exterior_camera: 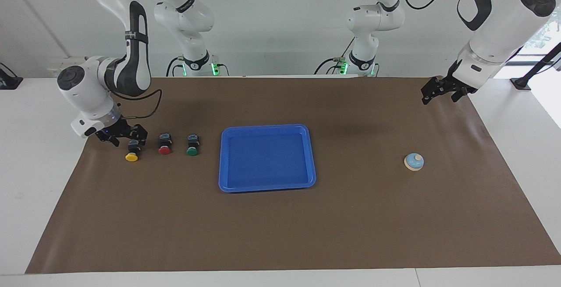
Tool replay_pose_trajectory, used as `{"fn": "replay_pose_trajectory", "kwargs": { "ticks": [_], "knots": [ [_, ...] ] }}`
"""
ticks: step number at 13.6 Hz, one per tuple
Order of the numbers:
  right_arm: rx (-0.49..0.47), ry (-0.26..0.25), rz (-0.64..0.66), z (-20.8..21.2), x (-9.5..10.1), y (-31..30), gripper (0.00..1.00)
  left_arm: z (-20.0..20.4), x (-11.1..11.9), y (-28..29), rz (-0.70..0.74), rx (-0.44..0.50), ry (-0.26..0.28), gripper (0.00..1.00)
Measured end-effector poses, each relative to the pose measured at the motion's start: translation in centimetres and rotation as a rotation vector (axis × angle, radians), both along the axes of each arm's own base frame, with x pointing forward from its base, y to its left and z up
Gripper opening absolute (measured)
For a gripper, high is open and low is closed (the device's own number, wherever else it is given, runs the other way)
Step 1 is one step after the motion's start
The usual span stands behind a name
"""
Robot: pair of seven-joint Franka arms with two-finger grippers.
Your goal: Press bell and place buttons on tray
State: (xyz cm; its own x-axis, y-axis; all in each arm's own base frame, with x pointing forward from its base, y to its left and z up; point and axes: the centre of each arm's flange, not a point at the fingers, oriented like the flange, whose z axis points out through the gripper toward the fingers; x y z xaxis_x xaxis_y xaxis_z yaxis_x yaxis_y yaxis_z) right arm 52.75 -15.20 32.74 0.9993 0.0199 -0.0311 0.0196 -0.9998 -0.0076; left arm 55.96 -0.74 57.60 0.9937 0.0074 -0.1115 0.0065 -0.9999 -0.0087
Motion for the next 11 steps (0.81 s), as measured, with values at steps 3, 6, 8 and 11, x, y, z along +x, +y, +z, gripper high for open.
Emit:
{"fn": "replay_pose_trajectory", "kwargs": {
  "ticks": [3,6,8,11],
  "knots": [
    [0.003,0.008,0.027,-1.6,-0.3,-0.9,1.0,0.0,0.0,0.0,0.0,0.0,0.0,1.0],
    [0.008,0.027,0.03,-3.1,-0.5,-1.4,0.93,0.0,0.0,0.0,0.0,0.0,0.0,1.0],
    [0.009,0.032,0.032,-3.5,-0.4,-1.3,0.72,0.0,0.0,0.0,-0.001,0.0,0.0,1.0],
    [0.009,0.025,0.048,-3.2,0.1,-0.5,0.41,0.0,0.0,0.0,0.0,0.0,0.0,1.0]
  ]
}}
